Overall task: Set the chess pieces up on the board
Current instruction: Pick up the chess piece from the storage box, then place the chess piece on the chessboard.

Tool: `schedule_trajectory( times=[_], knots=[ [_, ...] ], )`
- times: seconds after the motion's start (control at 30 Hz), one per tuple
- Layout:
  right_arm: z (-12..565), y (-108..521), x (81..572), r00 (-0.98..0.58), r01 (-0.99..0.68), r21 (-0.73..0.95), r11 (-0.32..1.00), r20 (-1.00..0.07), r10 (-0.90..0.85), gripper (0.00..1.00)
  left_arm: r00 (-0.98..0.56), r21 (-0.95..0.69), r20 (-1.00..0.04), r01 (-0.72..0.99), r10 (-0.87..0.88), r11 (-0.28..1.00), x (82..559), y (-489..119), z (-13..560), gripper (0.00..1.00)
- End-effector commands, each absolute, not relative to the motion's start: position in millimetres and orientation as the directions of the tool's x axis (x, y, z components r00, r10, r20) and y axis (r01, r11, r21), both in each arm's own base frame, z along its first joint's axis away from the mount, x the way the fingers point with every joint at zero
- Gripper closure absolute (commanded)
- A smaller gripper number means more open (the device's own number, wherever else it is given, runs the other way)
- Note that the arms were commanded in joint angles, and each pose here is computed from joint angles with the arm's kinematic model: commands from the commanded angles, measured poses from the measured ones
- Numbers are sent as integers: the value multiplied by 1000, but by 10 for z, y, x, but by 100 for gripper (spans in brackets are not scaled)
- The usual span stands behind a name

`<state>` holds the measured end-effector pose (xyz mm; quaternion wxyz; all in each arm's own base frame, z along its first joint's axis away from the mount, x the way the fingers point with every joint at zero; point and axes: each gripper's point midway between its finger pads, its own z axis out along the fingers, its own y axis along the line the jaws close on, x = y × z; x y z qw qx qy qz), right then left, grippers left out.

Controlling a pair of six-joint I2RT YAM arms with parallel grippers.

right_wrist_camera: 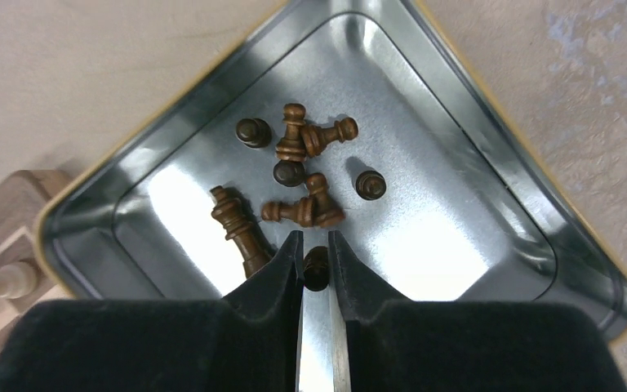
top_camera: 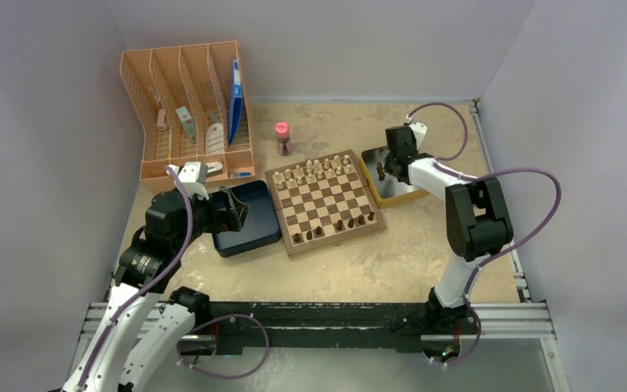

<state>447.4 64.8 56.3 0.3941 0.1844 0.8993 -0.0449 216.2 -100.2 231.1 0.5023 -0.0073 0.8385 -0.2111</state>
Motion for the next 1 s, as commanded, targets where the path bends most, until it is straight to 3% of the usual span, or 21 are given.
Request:
schedule_trajectory(
  times=[0.0,0.6,0.97],
  knots=[
    [999,634,4569,-544,377,104,921,-779,310,85,-447,-356,-864,218,-231,909,2230,-1002,2426,5],
    [1482,1400,4320,-527,209,174,962,-809,261,85,-448,-356,-863,210,-234,911,2234,-991,2418,5],
    [1853,2386,3811,-476,-87,286,954,-854,213,84,-443,-354,-865,207,-236,912,2231,-982,2431,5]
  ],
)
